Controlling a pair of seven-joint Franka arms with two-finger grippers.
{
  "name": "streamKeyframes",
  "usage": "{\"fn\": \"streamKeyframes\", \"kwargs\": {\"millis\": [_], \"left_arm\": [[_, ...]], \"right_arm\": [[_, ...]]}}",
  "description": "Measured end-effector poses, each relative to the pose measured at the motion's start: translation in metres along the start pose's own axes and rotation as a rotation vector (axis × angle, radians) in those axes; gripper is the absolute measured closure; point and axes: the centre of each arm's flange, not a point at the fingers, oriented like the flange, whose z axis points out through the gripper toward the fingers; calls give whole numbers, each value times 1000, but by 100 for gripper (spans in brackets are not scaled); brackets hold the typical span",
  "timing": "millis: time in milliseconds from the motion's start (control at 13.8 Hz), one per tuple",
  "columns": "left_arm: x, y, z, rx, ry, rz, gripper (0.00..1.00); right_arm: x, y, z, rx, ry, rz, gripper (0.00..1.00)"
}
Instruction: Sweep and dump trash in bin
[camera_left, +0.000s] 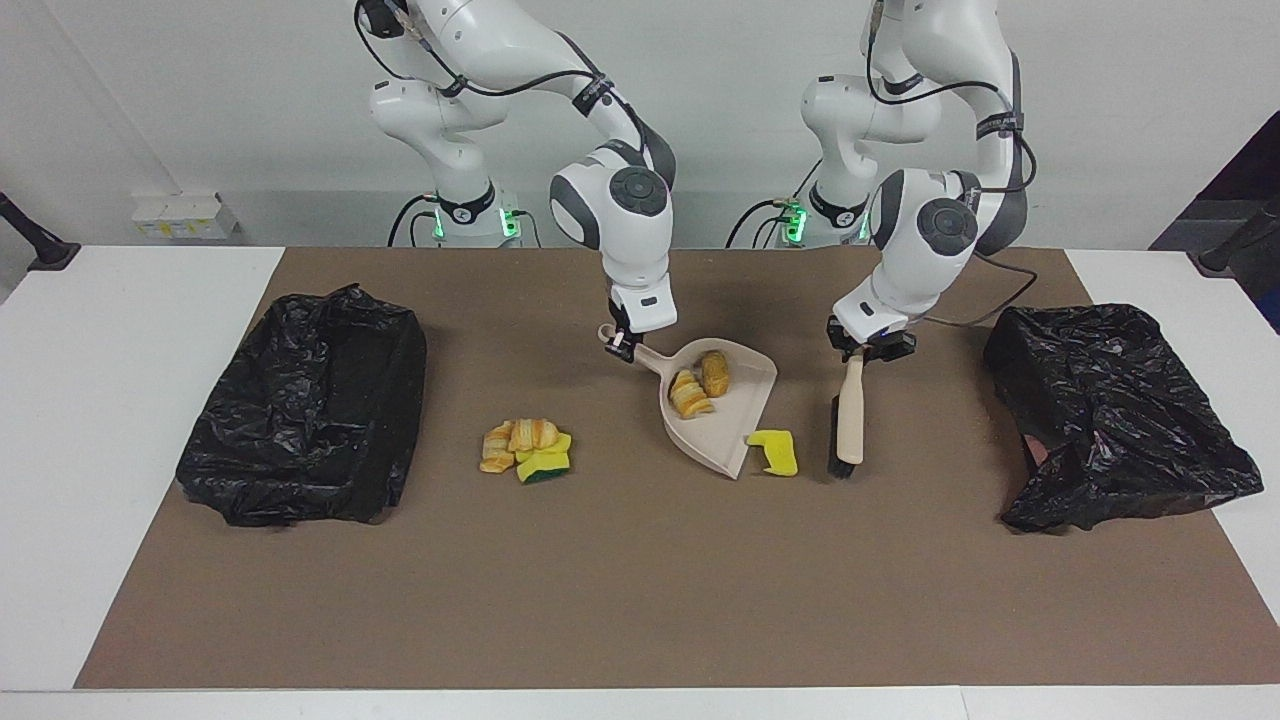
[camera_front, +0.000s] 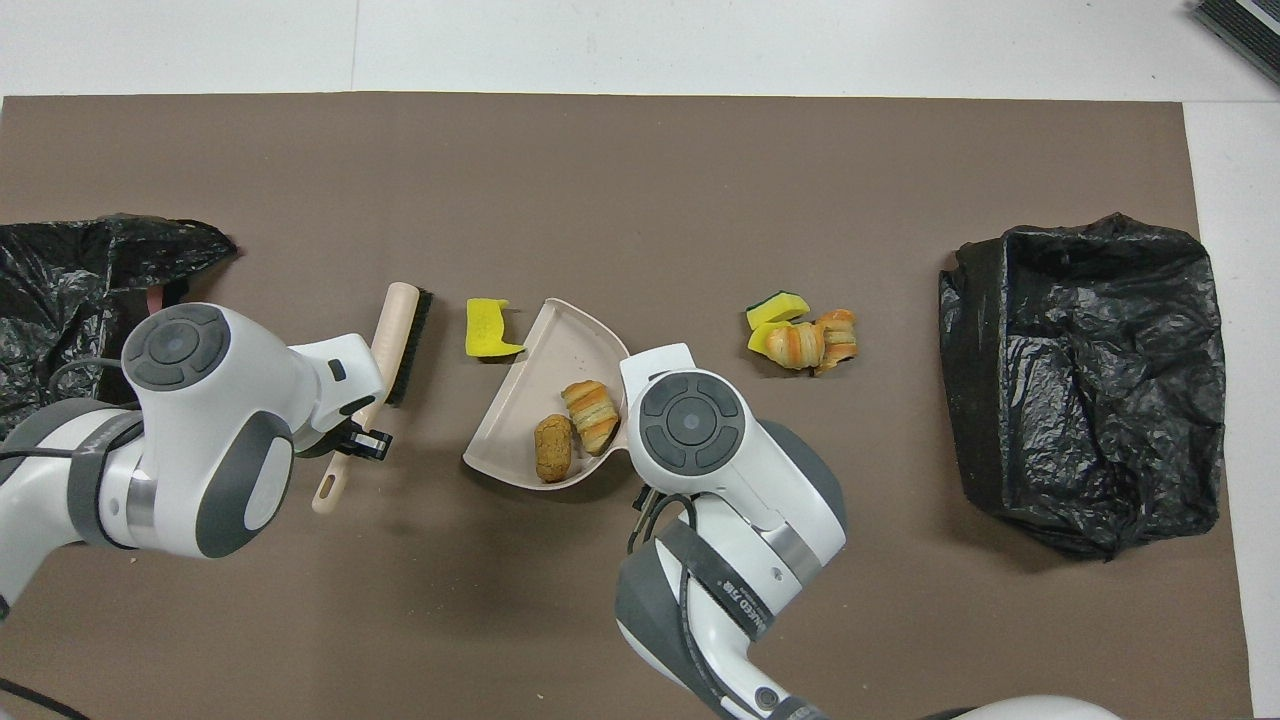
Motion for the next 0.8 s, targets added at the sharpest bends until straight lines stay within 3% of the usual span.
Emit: {"fn": "streamKeyframes", "kwargs": {"millis": [578, 795], "left_arm": [[-3, 131, 0, 52, -28, 180, 74], [-2, 122, -3, 67, -24, 166, 74]], "right_arm": [[0, -2, 0, -1, -1, 14, 68], [0, -2, 0, -1, -1, 14, 68]]}}
